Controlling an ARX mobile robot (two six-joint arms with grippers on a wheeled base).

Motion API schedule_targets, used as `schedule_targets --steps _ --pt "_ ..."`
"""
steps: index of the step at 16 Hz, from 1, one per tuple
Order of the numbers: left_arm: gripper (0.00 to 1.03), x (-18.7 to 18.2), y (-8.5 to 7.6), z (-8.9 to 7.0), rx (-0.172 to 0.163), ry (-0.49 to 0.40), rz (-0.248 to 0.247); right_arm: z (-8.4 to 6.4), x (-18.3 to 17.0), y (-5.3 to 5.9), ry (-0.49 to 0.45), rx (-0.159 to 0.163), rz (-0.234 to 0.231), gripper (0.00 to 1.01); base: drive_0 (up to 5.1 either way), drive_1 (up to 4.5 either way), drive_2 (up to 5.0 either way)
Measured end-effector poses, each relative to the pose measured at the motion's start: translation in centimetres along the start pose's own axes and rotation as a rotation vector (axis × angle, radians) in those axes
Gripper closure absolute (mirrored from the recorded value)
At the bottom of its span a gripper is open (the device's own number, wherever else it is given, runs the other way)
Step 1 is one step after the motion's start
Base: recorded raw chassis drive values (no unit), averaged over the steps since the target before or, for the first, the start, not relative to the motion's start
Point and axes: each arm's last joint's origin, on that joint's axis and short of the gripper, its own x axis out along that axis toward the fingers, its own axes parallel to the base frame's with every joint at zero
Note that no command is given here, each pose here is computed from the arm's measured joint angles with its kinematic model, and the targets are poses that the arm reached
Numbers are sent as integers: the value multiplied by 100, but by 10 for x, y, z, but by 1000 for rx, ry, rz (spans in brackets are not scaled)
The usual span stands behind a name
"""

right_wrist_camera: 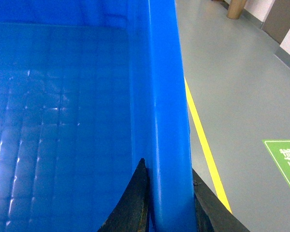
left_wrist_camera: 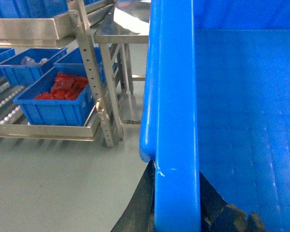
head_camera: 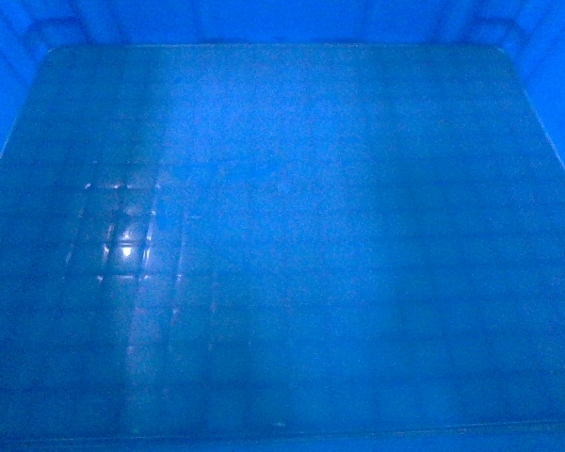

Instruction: Place box next to blue box on left shelf

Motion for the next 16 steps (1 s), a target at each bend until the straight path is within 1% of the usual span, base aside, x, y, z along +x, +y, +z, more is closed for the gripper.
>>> schedule_targets --steps 16 --pt "94 0 0 0 0 0 0 0 0 0 0 0 0 90 -1 408 -409"
